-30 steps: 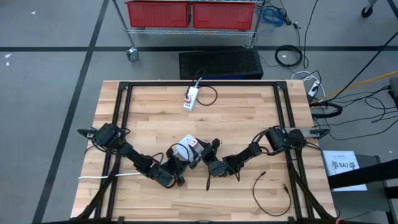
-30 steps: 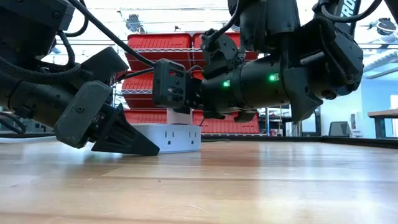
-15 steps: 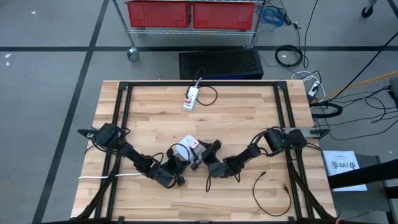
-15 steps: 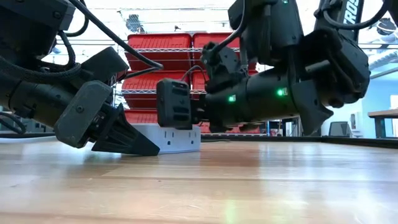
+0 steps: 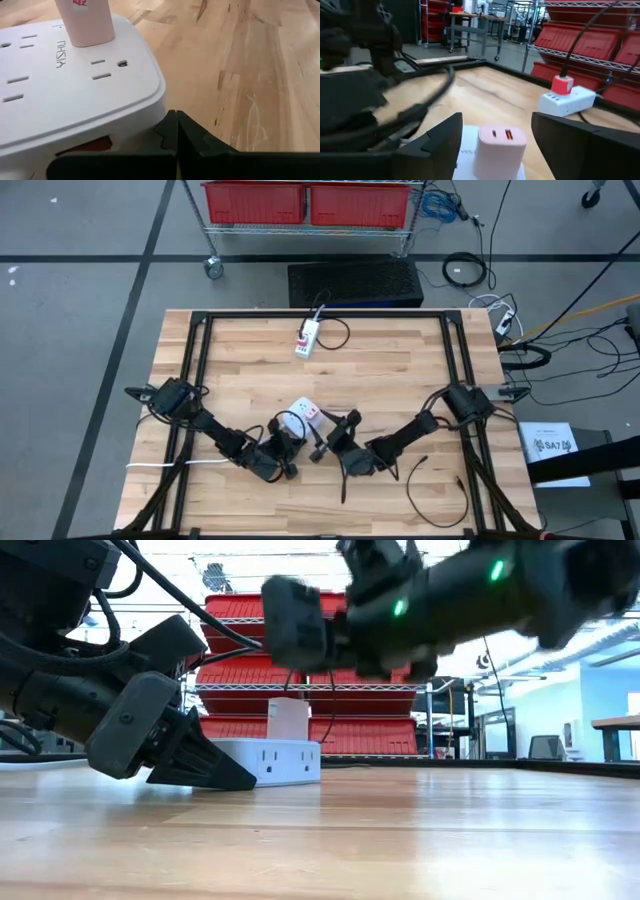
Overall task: Insert USB
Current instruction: Insert the light pink charger adapter into the bottom white outlet extension, then insert the black charger cable into the light pink charger adapter
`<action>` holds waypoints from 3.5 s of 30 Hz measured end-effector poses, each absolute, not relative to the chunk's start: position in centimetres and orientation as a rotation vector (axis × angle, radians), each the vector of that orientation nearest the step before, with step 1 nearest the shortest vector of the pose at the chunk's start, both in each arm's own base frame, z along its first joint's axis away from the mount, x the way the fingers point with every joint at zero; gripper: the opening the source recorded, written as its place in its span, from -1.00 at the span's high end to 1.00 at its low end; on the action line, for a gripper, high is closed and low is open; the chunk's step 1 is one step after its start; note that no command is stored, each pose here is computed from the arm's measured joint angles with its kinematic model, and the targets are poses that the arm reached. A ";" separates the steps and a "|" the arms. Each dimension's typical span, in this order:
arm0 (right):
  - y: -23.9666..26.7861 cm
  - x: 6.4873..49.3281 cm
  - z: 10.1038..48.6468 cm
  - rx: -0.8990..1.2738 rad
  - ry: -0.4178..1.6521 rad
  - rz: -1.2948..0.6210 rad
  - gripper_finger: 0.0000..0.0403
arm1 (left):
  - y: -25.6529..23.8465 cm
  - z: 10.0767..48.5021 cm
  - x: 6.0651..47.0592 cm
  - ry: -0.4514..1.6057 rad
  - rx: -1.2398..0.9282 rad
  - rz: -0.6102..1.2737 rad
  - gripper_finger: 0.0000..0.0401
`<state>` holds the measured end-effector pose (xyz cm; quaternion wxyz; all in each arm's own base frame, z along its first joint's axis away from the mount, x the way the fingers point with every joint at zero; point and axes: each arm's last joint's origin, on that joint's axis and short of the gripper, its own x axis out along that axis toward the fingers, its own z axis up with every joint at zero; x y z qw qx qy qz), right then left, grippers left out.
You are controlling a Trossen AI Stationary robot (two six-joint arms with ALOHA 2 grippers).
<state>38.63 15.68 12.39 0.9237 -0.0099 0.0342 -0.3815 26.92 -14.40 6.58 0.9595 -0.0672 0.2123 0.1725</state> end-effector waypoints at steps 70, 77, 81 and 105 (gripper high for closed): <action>21.2 15.7 21.6 0.650 1.691 -0.582 0.16 | -14.6 15.1 24.0 0.586 -0.177 0.033 1.00; 23.7 13.7 19.4 0.619 1.825 -0.699 0.06 | -13.2 17.1 24.2 0.525 -0.148 0.041 1.00; 25.1 12.6 18.5 0.632 1.856 -0.736 0.06 | -11.8 17.8 24.7 0.506 -0.144 0.050 1.00; 25.3 12.3 15.5 0.539 1.791 -0.761 0.90 | -5.4 21.7 24.4 0.417 -0.189 0.005 1.00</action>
